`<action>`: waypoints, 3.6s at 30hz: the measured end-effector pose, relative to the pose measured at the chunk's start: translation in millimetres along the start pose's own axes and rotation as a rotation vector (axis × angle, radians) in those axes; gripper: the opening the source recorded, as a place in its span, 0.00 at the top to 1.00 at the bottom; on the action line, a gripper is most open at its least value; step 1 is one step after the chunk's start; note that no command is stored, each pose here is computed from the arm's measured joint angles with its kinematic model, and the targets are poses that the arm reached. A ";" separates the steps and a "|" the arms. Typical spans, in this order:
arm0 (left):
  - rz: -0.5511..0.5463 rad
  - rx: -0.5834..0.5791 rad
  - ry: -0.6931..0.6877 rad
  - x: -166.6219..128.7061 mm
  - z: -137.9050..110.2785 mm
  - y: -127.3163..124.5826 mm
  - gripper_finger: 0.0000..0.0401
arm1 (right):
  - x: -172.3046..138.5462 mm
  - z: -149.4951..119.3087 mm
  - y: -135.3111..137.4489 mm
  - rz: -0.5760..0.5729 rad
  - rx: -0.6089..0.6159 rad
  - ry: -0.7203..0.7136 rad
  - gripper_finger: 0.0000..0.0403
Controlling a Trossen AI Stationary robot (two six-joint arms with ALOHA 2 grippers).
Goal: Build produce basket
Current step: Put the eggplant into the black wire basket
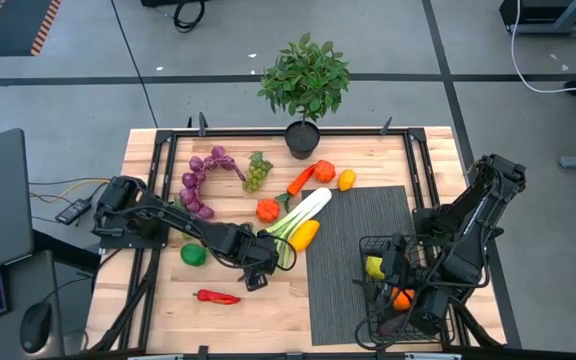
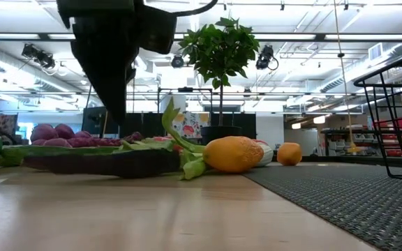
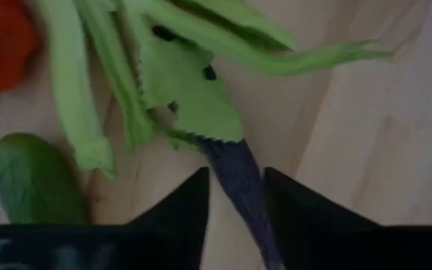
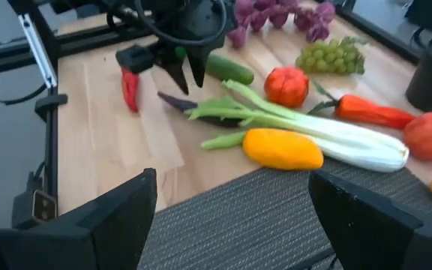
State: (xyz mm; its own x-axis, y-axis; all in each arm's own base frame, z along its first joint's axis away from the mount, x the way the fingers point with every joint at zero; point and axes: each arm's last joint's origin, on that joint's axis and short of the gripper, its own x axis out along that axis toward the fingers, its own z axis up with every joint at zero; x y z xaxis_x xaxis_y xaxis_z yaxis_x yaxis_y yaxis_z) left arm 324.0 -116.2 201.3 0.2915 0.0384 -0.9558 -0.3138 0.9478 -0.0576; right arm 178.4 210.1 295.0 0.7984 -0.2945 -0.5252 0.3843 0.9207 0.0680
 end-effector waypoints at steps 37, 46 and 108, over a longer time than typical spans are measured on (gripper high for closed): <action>0.137 -0.047 0.046 63.4 12.3 2.4 0.76 | 56.1 -46.2 -19.5 -0.085 0.051 -0.079 0.13; 0.039 0.078 -0.071 16.5 49.1 -27.2 0.70 | 70.7 -29.0 -8.2 0.003 0.073 -0.151 0.13; -0.008 0.195 -0.695 -95.5 86.7 -100.0 0.70 | 56.9 8.9 5.3 0.112 -0.144 -0.356 0.13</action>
State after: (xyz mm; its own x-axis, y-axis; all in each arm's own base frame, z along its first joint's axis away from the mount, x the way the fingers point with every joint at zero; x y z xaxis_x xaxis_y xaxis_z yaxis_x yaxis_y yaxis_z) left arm 405.8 -187.3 323.3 0.8211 0.1625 -0.5471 -0.1613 0.9856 0.0506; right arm 230.0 196.0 273.0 0.9522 -0.2372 -0.1926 0.2370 0.9712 -0.0247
